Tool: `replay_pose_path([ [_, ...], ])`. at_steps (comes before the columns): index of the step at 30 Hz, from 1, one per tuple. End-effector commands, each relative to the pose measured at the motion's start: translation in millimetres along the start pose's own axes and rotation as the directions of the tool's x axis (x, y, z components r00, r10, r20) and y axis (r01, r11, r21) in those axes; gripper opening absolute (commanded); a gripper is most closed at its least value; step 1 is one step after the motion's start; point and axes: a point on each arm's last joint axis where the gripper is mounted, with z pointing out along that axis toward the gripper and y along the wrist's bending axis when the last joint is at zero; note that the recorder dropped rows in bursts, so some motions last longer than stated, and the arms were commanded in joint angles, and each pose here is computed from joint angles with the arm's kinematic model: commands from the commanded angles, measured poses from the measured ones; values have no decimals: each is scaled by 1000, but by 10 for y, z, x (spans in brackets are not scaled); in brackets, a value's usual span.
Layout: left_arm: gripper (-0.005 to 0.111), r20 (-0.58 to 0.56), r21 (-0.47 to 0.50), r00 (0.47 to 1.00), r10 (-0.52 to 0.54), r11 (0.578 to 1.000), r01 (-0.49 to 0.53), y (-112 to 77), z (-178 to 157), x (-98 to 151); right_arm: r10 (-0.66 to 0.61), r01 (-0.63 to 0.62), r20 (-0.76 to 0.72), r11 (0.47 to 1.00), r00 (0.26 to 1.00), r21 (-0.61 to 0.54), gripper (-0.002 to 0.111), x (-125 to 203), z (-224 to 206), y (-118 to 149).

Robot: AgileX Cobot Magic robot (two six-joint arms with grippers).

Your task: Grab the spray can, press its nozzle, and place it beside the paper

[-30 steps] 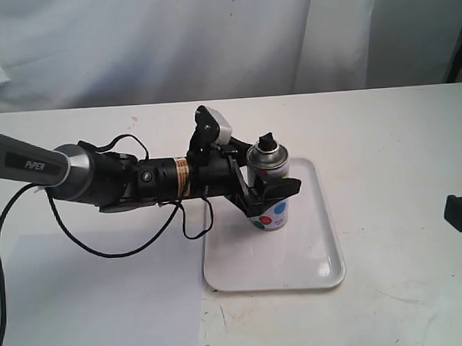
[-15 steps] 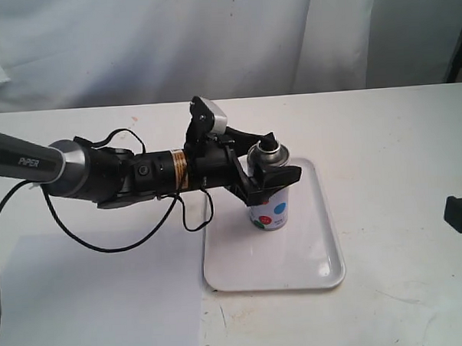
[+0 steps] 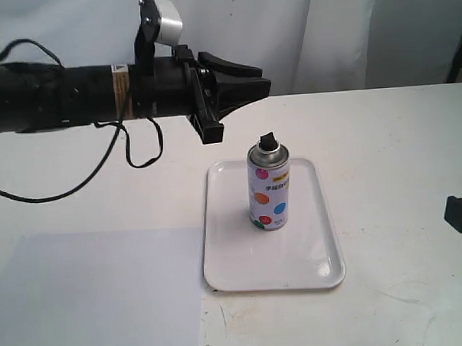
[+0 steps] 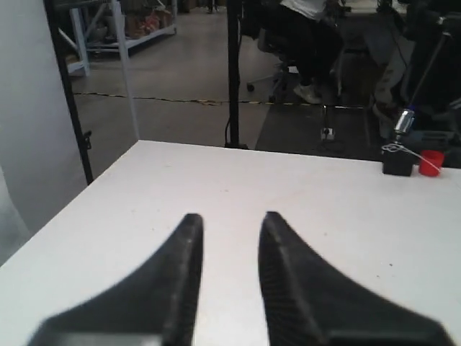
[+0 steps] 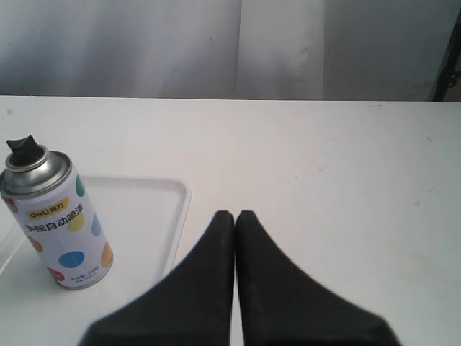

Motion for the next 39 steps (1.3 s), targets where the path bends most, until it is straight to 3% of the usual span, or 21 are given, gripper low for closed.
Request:
replay_pose_path([
  [1,0,-137,7,989,58,998,-57,-188,-247,-384,2,-2,0,999,1000,-44,0,0,-10,36],
  [2,0,-198,-33,980,35,999,-43,-224,-330,-452,2,-2,-3,998,1000,-59,0,2,-11,49],
  [4,0,-178,-128,980,-93,989,71,-311,-495,-595,1,-2,-5,997,1000,-75,0,4,-12,65],
  [7,0,-154,-249,978,-139,963,98,-435,-798,-666,1,-2,-6,996,1000,-85,0,6,-12,73],
  [8,0,-143,-325,974,-173,938,119,-478,-947,-643,1,-2,-6,996,1000,-85,0,6,-12,73],
  [13,0,-84,-474,970,-228,866,163,-793,-1378,-612,11,-12,-3,998,1000,-59,0,2,-11,50],
  [16,0,-40,-578,964,-263,793,192,-1031,-1605,-492,13,-14,-3,998,1000,-59,0,2,-11,50],
  [22,0,105,-694,953,-285,665,276,-1507,-2003,-290,40,-41,-5,997,999,-59,0,2,-11,50],
  [29,0,223,-667,931,-289,651,362,-1914,-2200,-95,92,-93,-8,994,996,-59,0,2,-11,50],
  [34,0,245,-670,936,-254,653,352,-2055,-2273,6,92,-93,-8,994,996,-59,0,2,-11,50],
  [39,0,254,-643,938,-234,684,345,-2146,-2289,4,92,-93,-8,994,996,-59,0,2,-11,50],
])
